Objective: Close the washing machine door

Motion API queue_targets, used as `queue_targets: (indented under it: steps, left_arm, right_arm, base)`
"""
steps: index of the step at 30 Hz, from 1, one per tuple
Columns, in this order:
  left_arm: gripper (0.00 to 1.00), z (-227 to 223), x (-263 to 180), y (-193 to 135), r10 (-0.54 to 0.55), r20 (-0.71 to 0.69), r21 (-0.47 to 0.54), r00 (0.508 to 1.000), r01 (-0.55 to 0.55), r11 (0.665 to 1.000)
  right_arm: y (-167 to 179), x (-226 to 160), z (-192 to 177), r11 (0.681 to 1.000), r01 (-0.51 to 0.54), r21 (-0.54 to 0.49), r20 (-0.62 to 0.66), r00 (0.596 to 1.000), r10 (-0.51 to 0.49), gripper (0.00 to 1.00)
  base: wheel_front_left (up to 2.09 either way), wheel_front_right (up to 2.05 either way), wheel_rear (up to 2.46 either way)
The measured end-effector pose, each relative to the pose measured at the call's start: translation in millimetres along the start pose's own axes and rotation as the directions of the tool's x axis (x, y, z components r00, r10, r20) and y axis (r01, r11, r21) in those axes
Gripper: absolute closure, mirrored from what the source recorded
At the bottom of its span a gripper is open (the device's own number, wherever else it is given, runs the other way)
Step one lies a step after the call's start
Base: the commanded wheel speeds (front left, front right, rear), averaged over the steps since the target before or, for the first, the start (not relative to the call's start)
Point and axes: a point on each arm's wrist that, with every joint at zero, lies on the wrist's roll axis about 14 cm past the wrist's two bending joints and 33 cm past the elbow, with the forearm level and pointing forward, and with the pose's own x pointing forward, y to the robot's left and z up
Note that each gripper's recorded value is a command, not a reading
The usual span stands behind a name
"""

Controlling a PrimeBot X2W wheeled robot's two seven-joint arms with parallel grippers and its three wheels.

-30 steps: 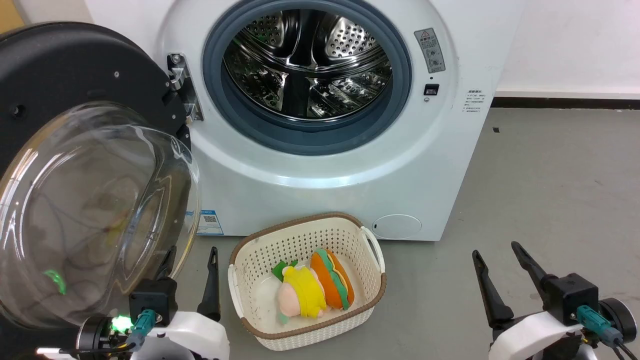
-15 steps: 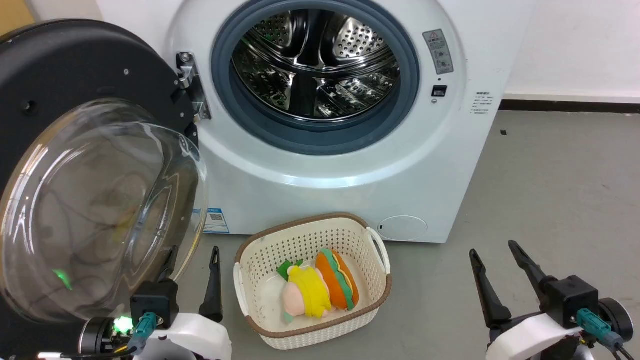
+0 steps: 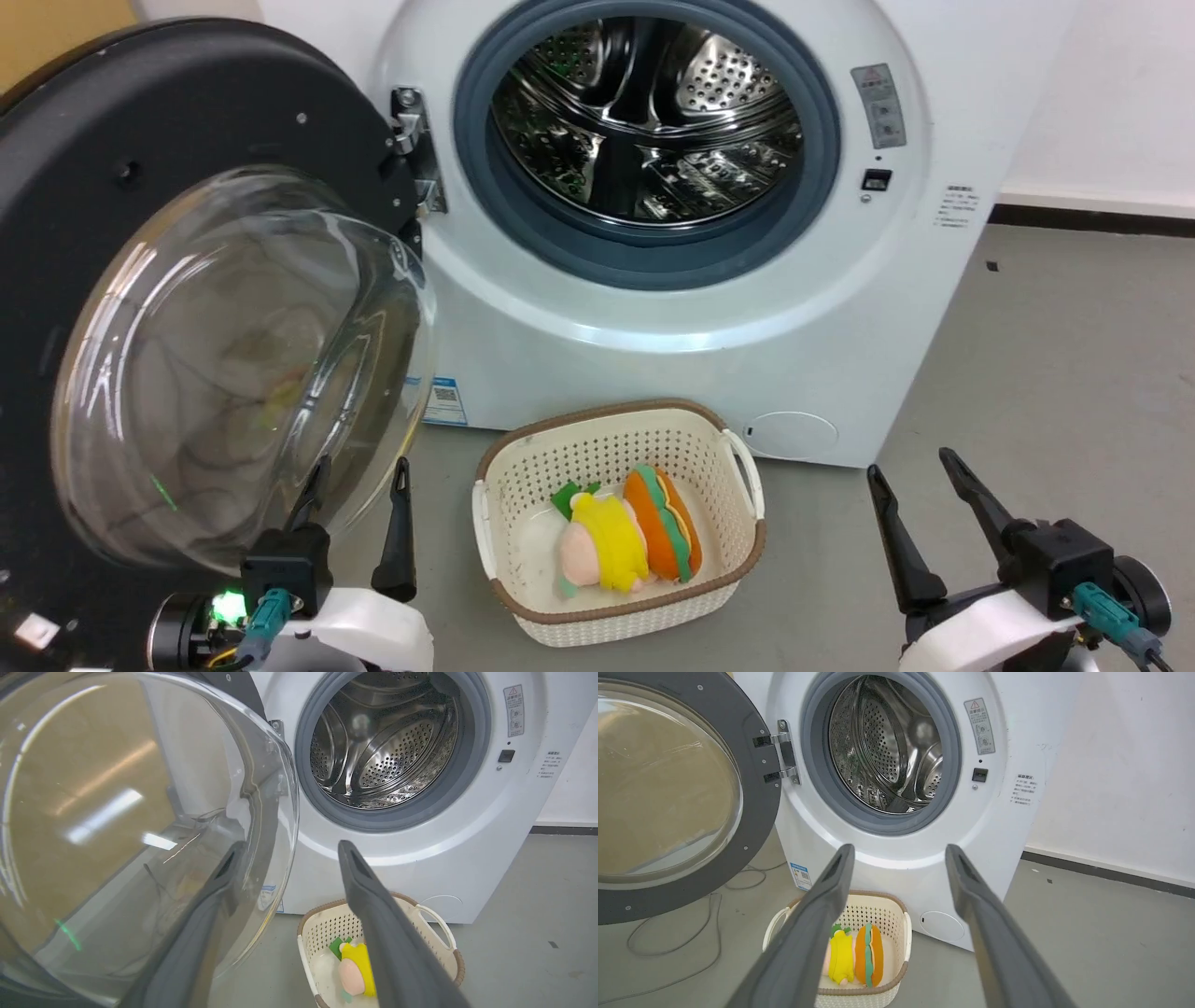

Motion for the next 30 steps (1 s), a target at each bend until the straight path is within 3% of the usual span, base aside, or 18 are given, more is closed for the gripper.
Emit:
queue_targets:
  steps: [30]
  left_arm:
    - [0.0,7.3,-39.3,58.2,0.196,0.054,-0.01,0.979,-0.195,0.981]
  right_arm:
    - [70.9,26.1,2.6,0.975,-0.218,0.048,0.051,0.975,0.216,0.0]
  base:
    - [0.0,0.0,0.0]
